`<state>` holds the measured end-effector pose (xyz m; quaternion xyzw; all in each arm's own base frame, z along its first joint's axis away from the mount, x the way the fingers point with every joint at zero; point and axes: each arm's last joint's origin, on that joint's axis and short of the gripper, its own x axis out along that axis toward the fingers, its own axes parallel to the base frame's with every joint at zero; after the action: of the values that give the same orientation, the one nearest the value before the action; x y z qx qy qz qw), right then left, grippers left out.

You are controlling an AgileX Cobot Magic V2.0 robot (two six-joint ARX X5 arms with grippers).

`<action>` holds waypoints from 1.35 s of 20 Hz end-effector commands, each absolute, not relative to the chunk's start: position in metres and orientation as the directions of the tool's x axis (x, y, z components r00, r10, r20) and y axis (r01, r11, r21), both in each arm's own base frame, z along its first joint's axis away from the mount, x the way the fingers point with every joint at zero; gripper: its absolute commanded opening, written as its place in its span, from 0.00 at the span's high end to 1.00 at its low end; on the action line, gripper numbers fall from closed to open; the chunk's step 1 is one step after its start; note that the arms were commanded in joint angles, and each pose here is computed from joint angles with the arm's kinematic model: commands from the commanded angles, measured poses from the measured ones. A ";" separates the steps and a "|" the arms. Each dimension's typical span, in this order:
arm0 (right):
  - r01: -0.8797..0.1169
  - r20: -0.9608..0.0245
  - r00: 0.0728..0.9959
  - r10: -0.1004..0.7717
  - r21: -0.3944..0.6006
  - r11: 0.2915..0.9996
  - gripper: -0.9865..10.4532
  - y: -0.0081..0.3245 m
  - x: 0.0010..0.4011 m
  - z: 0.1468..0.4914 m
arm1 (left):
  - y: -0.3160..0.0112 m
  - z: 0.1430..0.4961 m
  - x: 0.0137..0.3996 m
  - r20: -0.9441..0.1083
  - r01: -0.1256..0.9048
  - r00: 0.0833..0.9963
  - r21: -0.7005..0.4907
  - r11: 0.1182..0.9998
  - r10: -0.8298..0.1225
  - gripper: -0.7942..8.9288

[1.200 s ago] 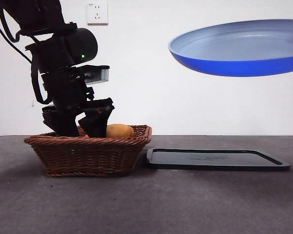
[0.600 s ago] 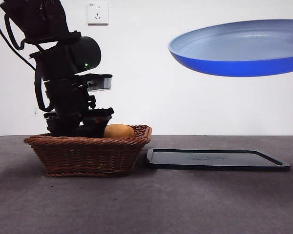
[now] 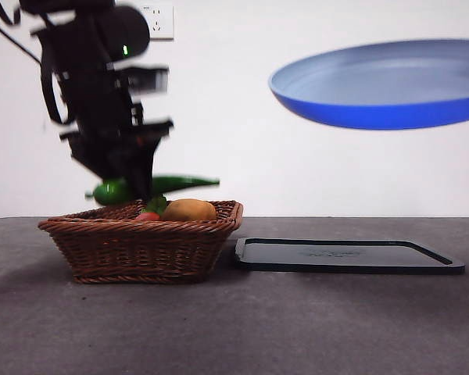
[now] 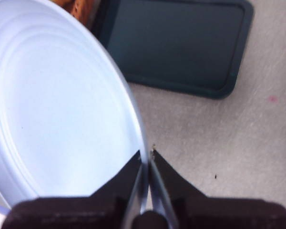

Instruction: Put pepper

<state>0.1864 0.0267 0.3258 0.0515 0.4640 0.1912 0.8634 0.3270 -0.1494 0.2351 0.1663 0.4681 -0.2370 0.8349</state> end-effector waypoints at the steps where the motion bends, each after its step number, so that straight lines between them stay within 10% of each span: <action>1: -0.259 -0.791 0.478 0.382 0.288 0.922 0.91 0.028 0.200 0.323 | -0.154 0.267 0.318 -0.825 0.571 0.477 0.028 0.821 -0.303 0.78; 8: -0.216 -0.789 0.311 0.529 0.483 0.848 0.91 0.051 0.253 0.280 | -0.172 0.326 0.261 -0.723 0.736 0.388 -0.129 0.664 -0.571 0.78; 27: -0.240 -0.812 0.177 0.556 0.513 0.824 0.91 0.096 0.260 0.257 | -0.237 0.251 0.264 -0.870 0.795 0.199 -0.126 0.594 -0.451 0.64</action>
<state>0.2555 0.0927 0.2540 0.1292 0.5914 0.2536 0.7545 0.2634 -0.2316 0.2535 0.1762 0.4804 -0.4096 0.7552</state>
